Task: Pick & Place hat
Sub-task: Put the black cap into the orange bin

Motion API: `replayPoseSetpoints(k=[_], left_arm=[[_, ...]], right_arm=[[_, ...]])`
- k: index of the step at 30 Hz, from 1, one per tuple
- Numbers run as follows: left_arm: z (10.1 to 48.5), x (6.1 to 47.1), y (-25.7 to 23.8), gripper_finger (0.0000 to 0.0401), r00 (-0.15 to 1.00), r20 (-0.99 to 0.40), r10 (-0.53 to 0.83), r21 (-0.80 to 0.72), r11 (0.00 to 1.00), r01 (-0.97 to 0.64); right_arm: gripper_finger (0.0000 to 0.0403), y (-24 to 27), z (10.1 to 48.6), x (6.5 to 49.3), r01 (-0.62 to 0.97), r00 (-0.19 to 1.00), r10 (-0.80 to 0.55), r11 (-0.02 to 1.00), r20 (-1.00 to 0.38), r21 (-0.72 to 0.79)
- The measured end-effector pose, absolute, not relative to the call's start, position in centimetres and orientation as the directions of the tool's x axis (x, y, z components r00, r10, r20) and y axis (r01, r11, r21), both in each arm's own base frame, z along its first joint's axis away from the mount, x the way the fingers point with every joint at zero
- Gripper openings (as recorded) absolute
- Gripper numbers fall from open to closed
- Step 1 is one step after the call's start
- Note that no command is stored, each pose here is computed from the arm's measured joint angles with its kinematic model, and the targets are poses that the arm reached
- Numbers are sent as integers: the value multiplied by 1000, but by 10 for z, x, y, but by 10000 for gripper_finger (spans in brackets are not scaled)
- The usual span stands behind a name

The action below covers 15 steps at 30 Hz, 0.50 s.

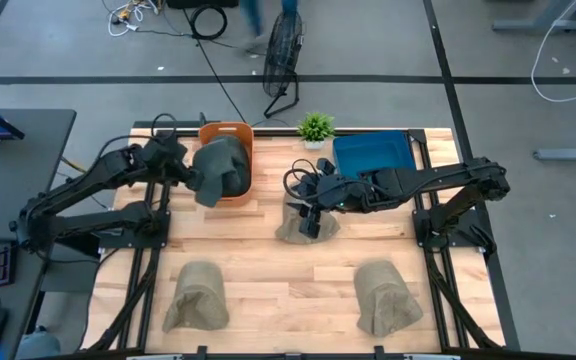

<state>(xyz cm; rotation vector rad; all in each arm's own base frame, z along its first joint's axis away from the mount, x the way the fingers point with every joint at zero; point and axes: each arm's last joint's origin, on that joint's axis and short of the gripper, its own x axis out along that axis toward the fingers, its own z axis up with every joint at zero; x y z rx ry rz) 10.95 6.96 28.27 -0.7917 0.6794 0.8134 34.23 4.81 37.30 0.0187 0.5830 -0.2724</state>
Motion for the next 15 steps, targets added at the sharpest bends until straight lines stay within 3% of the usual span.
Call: replayPoseSetpoints(k=[4, 10, 15], left_arm=[[285, 109, 73, 107, 486, -755, 440, -289, 442, -849], [284, 111, 79, 17, 472, -760, 447, -256, 461, -850], [286, 120, 82, 13, 565, -725, 395, -345, 502, -793]], right_arm=[[187, 49, 374, 343, 249, 810, -234, 967, -538, -46], [187, 49, 374, 343, 246, 811, -230, 968, -538, -42], [187, 49, 374, 343, 247, 811, -230, 968, -537, -41]])
